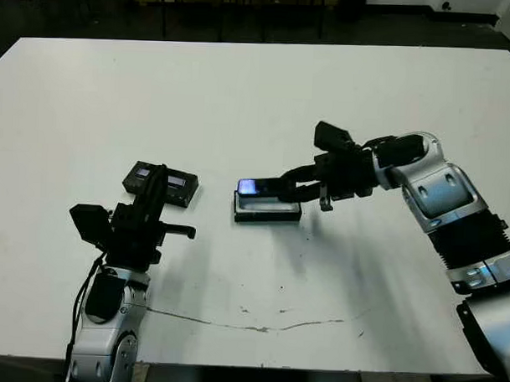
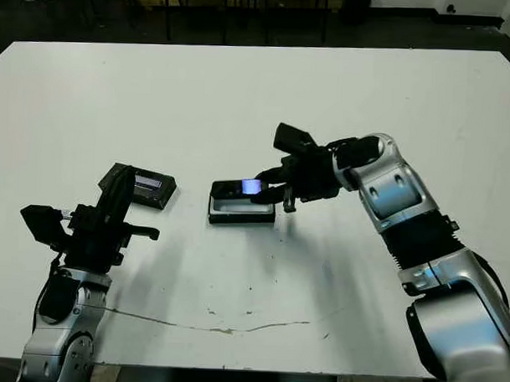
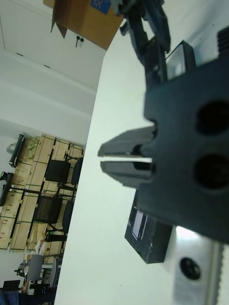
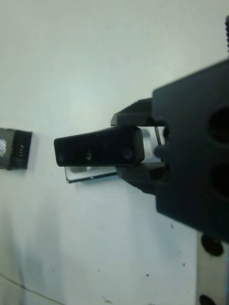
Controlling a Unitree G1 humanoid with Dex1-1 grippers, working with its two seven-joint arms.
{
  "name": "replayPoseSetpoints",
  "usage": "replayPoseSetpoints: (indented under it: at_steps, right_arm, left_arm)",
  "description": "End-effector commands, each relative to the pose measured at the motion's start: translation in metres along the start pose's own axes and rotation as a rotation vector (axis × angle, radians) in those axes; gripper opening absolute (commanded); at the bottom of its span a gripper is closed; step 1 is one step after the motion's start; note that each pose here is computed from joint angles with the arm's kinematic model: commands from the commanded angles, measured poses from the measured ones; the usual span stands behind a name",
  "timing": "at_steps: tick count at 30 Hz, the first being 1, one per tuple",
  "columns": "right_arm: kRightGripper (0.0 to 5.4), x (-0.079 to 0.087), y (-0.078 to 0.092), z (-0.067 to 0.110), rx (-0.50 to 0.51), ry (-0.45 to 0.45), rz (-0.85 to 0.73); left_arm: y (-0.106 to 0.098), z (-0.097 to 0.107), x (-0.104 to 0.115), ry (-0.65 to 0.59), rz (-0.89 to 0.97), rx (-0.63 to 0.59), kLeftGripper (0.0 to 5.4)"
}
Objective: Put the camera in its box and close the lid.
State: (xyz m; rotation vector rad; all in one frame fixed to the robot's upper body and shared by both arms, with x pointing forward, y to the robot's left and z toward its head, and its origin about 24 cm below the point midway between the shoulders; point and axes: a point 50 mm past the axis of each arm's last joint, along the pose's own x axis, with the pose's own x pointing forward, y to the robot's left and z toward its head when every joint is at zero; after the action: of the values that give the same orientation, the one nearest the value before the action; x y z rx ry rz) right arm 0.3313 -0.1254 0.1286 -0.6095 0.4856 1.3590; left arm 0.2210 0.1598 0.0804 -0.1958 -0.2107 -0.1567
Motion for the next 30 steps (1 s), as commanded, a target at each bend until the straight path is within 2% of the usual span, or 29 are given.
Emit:
replayPoseSetpoints:
  at_steps: [1, 7, 14, 22, 26, 30]
  right_arm:
    - [0.54, 0.000, 0.000, -0.002, -0.015, 0.028, 0.008]
    - [0.54, -0.002, -0.002, -0.007, -0.021, 0.083, 0.005]
    - [0.54, -0.006, -0.005, -0.011, 0.005, 0.096, 0.027]
    - [0.54, -0.005, -0.007, -0.009, -0.052, 0.137, 0.047]
    - [0.54, 0.000, -0.008, -0.009, -0.057, 0.153, 0.059]
    - [0.54, 0.005, -0.007, -0.006, -0.117, 0.176, 0.063]
  left_arm:
    - [0.004, -0.006, -0.004, 0.033, 0.019, 0.011, 0.00]
    - [0.003, -0.007, -0.004, 0.036, 0.021, 0.009, 0.00]
    - [0.003, -0.008, -0.004, 0.030, 0.018, 0.005, 0.00]
    - [0.002, -0.008, -0.004, 0.035, 0.021, 0.007, 0.00]
    - [0.001, -0.009, -0.005, 0.031, 0.020, 0.012, 0.00]
    - [0.000, -0.009, -0.005, 0.030, 0.022, 0.007, 0.00]
